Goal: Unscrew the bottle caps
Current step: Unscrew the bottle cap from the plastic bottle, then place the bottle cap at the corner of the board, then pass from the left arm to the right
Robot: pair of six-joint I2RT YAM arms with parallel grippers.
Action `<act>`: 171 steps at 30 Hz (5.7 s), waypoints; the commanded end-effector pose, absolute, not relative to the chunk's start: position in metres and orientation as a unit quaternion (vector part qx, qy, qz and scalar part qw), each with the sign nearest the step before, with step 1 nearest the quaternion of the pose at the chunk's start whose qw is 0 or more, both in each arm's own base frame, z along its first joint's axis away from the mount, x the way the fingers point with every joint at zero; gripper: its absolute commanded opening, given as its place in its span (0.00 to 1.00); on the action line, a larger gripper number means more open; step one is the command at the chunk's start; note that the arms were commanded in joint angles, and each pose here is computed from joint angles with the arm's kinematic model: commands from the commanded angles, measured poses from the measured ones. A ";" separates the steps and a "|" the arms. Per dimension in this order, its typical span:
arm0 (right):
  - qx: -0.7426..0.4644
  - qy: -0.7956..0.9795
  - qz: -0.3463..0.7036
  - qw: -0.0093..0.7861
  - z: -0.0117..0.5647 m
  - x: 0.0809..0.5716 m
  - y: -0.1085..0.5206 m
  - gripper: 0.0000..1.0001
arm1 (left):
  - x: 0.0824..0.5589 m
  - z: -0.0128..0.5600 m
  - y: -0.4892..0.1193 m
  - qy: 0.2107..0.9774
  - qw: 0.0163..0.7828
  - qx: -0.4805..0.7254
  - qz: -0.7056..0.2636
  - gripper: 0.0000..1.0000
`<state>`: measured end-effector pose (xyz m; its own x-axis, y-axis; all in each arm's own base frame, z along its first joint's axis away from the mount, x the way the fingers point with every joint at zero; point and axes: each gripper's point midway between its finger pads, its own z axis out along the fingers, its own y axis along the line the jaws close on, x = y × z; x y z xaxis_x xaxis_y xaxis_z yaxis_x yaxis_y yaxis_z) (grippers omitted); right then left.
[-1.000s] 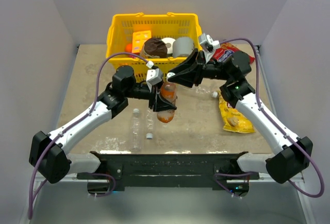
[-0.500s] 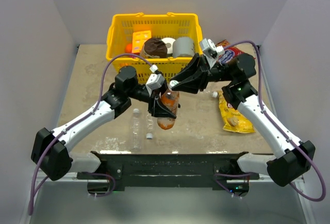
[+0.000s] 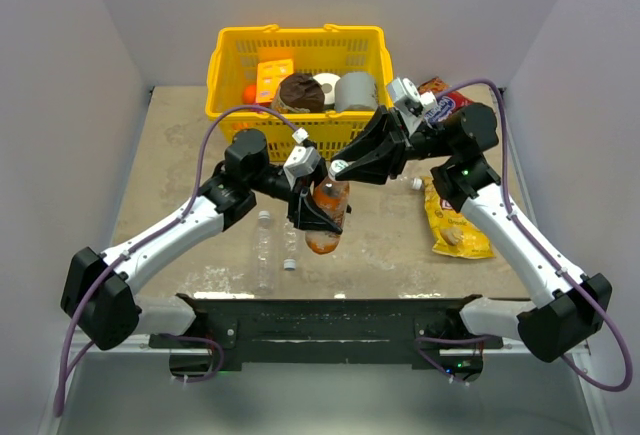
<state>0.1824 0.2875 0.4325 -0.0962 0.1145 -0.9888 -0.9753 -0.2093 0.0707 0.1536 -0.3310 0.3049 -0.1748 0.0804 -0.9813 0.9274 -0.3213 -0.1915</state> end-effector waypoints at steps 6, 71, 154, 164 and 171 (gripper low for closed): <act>-0.521 0.381 0.577 0.501 0.463 0.171 0.280 0.13 | 0.147 0.309 -0.330 0.451 0.331 0.545 -0.624 0.00; -0.226 0.723 0.356 0.548 0.249 0.321 0.442 0.10 | 0.344 0.205 -0.019 0.672 0.712 -0.193 0.064 0.00; -0.311 0.676 0.458 0.486 0.337 0.300 0.422 0.61 | 0.315 0.216 -0.192 0.672 0.641 0.224 -0.297 0.10; -0.310 0.682 0.454 0.482 0.327 0.306 0.437 0.60 | 0.314 0.218 -0.194 0.668 0.640 0.227 -0.304 0.10; -0.314 0.692 0.440 0.479 0.314 0.310 0.443 0.52 | 0.313 0.216 -0.196 0.669 0.636 0.228 -0.309 0.10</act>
